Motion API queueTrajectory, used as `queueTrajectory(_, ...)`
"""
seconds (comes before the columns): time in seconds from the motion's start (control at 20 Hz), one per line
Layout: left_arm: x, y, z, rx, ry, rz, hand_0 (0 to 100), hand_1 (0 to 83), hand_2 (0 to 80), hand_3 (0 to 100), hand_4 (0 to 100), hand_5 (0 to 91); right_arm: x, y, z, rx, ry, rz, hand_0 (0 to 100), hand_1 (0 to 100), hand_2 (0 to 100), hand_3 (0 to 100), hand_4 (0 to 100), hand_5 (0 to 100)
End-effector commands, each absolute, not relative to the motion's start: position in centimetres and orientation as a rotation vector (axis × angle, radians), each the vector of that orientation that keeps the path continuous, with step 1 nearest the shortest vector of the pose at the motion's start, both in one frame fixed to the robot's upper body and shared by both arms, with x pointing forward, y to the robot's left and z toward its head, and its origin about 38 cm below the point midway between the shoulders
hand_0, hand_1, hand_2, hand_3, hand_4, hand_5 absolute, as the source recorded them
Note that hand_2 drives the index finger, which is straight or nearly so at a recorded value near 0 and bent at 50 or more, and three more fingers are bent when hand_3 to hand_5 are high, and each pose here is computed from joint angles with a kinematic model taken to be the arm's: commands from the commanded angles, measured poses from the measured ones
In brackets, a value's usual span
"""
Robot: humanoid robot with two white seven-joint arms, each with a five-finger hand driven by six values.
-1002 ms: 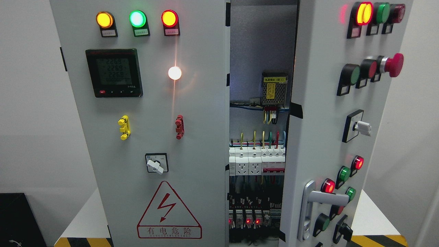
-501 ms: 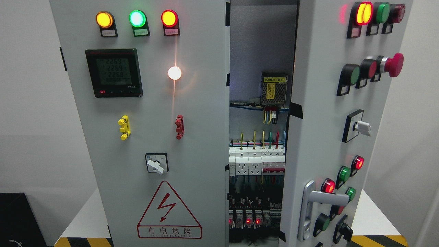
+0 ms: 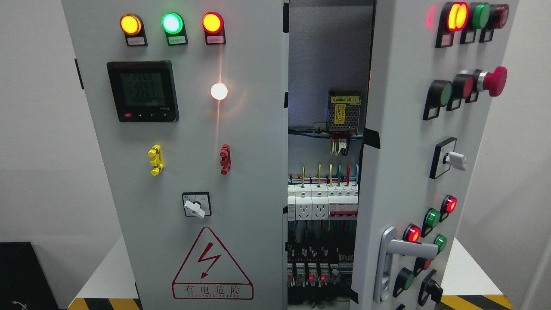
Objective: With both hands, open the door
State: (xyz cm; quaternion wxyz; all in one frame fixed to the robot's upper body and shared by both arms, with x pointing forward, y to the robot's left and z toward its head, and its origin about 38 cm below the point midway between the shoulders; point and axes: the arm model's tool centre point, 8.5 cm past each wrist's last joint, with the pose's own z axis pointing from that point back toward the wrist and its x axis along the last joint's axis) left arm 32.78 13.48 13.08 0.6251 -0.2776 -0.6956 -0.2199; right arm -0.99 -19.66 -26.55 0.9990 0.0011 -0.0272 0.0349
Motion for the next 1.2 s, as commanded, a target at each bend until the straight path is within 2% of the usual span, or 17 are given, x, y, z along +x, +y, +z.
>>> queueTrajectory(0.0,32.5,12.0,20.3,-0.773,-1.714,-0.625,0,0.0,0.0,0,0,0.0,-1.0,-19.7,-26.5,0.002,-0.055,0.068,19,0,0,0,0,0)
queueTrajectory(0.45,35.7,13.5,27.1,-0.849,-1.761,-0.640,0,0.0,0.0,0,0,0.0,-1.0,-19.7,-26.5,0.002,-0.055,0.068,19,0,0,0,0,0)
queueTrajectory(0.7,36.7,14.5,29.5,-0.809,-1.770,-0.720,0,0.0,0.0,0,0,0.0,-1.0,-19.7,-26.5,0.002,-0.055,0.068,19,0,0,0,0,0)
queueTrajectory(1.15,37.8,13.3,37.1,-1.011,-1.697,-0.705,0,0.0,0.0,0,0,0.0,-1.0,-19.7,-26.5,0.002,-0.055,0.068,19,0,0,0,0,0)
